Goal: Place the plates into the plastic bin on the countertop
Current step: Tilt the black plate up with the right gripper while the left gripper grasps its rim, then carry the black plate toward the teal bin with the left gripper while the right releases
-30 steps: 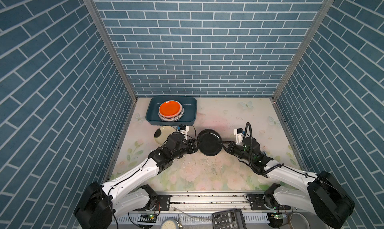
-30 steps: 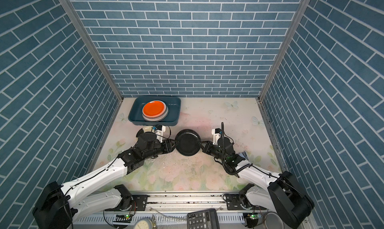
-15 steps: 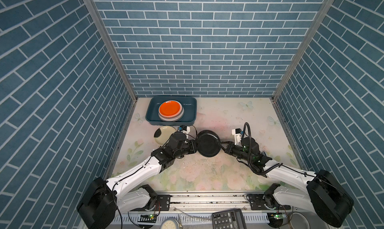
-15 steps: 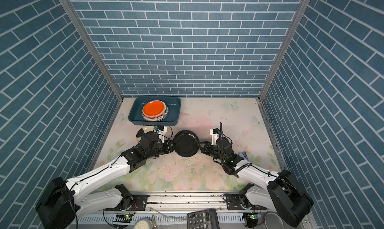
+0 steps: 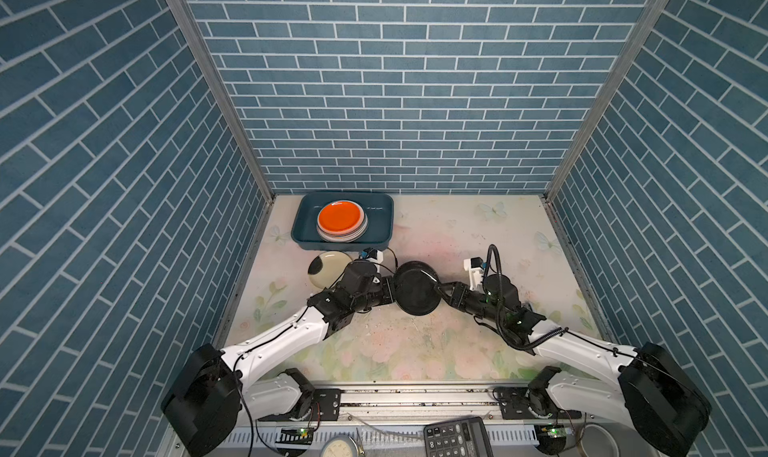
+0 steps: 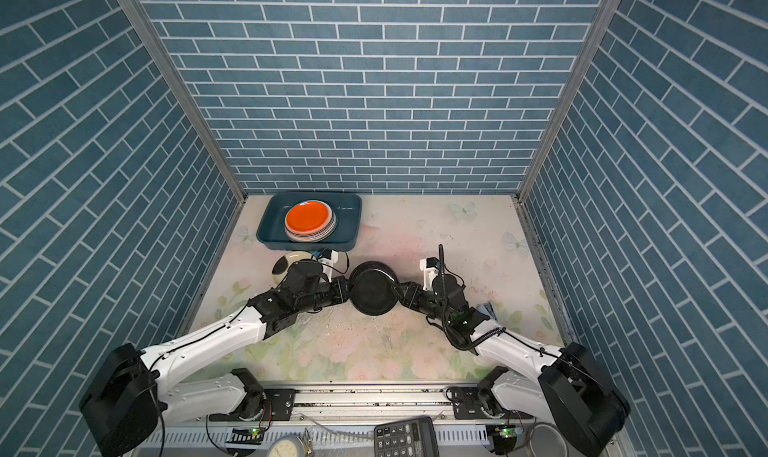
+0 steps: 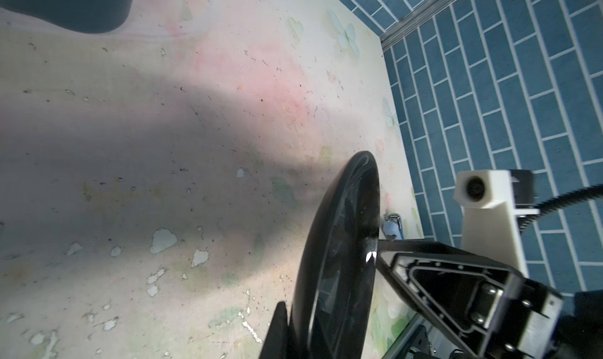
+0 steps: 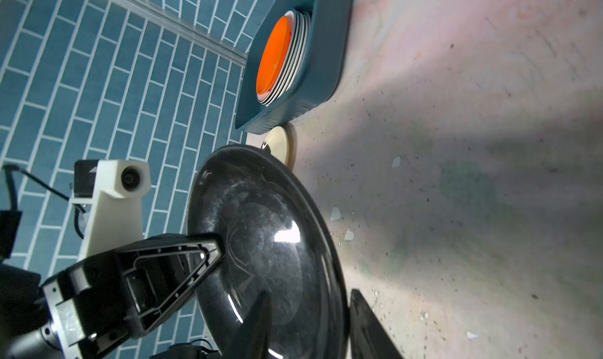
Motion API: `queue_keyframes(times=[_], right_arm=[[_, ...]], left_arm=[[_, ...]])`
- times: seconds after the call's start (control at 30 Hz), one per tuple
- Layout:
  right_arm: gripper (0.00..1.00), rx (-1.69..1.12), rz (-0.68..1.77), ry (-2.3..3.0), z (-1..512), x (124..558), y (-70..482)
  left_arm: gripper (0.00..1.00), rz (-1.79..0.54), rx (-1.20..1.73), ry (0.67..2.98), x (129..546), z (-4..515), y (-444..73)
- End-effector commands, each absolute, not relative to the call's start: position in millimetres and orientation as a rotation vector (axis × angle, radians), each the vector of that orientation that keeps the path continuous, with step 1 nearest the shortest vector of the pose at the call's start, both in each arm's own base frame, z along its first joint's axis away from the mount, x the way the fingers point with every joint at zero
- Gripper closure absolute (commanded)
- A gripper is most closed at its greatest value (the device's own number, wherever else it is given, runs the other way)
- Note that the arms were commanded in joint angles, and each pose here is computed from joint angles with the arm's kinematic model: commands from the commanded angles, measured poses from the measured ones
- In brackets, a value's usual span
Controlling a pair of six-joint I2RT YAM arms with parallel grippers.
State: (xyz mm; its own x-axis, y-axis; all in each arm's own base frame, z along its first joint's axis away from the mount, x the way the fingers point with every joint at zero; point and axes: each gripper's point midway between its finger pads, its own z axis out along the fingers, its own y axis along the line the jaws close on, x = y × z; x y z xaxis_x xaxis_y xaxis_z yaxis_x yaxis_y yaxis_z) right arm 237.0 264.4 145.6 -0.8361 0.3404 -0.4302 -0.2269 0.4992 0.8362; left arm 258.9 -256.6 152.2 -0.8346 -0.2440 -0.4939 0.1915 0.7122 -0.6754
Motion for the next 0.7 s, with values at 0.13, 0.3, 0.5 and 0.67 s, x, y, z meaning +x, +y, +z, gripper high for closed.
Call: queue_keyframes(times=[0.13, 0.3, 0.5, 0.67], right_arm=[[0.19, 0.06, 1.317, 2.138, 163.4, 239.6, 263.8], [0.16, 0.066, 1.287, 2.143, 161.0, 239.9, 259.5], [0.15, 0.076, 1.229, 2.152, 155.1, 240.3, 251.4], [0.13, 0.083, 1.201, 2.126, 155.6, 239.9, 244.1]], left_arm=[[1.0, -0.949, -0.022, 2.338, 264.1, 157.2, -250.3], [1.0, -0.938, -0.03, 2.337, 267.0, 159.5, -246.1], [1.0, -0.923, -0.059, 2.333, 271.9, 158.8, -236.2], [1.0, -0.947, -0.113, 2.329, 279.3, 160.6, -226.2]])
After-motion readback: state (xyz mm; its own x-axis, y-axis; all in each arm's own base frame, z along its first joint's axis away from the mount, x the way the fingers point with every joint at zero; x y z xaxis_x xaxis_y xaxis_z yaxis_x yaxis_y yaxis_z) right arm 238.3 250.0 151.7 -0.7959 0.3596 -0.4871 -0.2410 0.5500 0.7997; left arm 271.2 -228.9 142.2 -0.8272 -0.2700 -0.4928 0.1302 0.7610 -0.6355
